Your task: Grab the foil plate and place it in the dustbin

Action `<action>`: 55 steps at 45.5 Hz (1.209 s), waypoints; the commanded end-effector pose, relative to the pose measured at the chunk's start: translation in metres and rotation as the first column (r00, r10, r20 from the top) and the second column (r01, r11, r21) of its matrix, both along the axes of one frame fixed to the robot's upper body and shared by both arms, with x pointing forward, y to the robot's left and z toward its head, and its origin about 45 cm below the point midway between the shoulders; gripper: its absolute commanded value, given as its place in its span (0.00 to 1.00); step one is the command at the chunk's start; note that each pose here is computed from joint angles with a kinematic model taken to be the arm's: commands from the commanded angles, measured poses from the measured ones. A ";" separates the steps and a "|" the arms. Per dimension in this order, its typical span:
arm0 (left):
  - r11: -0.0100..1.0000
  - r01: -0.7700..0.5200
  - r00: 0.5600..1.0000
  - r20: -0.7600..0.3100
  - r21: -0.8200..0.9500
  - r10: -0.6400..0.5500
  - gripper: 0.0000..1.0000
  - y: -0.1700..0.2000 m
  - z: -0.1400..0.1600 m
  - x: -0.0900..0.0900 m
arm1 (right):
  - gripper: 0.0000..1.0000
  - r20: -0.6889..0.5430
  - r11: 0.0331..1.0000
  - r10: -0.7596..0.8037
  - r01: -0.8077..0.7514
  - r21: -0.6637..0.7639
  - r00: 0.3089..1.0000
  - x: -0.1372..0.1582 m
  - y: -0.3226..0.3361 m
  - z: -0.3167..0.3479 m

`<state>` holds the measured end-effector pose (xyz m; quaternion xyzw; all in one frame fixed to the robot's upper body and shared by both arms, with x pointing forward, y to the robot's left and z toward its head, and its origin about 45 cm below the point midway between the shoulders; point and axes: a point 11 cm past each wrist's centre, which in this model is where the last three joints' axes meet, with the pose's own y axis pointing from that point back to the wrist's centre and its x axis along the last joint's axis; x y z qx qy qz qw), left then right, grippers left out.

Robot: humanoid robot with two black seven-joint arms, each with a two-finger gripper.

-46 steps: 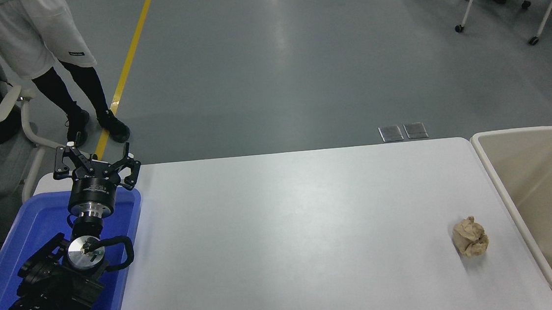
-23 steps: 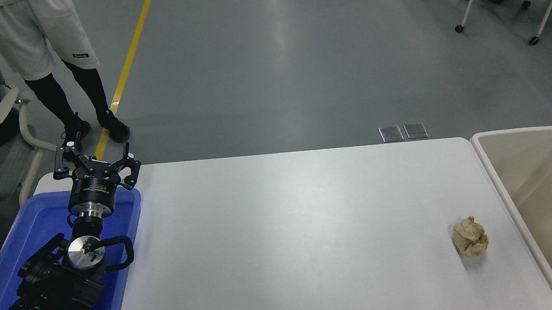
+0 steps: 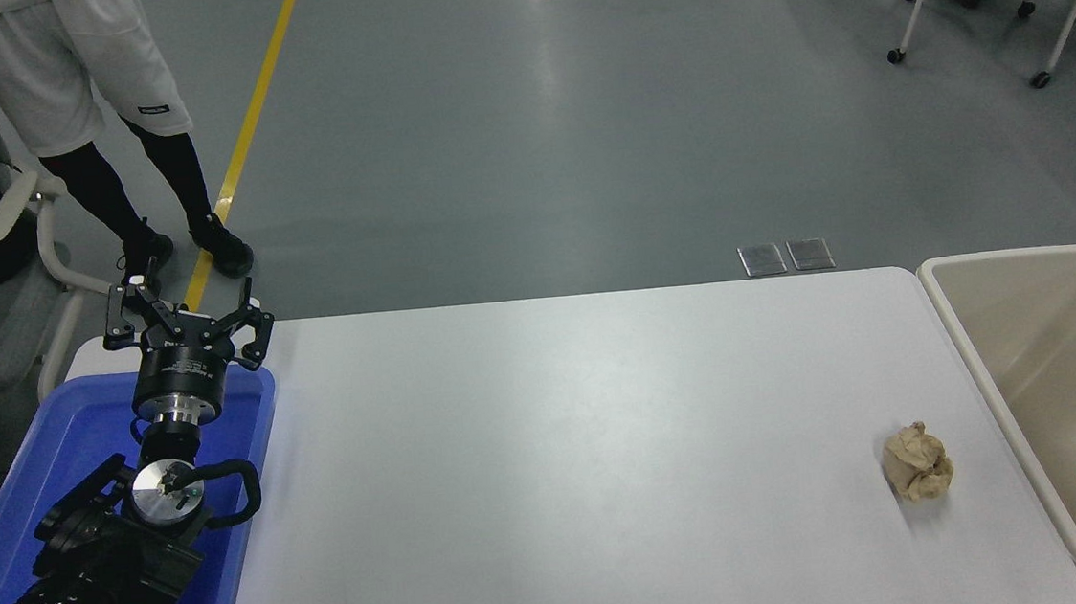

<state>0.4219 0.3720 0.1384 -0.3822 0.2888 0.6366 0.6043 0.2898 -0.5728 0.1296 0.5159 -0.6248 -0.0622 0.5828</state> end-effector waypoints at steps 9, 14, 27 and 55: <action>1.000 0.000 1.000 0.000 0.000 0.000 0.99 0.000 0.000 0.000 | 0.98 -0.236 0.967 0.249 -0.228 0.116 0.939 -0.013 0.048 0.025; 1.000 -0.001 1.000 0.000 -0.001 0.001 0.99 0.000 0.000 0.000 | 0.98 -0.283 0.964 0.267 -0.250 0.095 0.921 0.002 0.056 0.038; 1.000 0.000 1.000 0.000 0.000 0.000 0.99 0.000 0.000 0.000 | 0.98 -0.403 0.932 0.353 -0.356 0.070 0.845 0.030 0.084 0.067; 1.000 0.000 1.000 0.000 0.000 0.000 0.99 0.000 0.000 0.000 | 1.00 -0.716 0.761 0.578 -0.576 0.299 0.391 0.018 0.149 0.094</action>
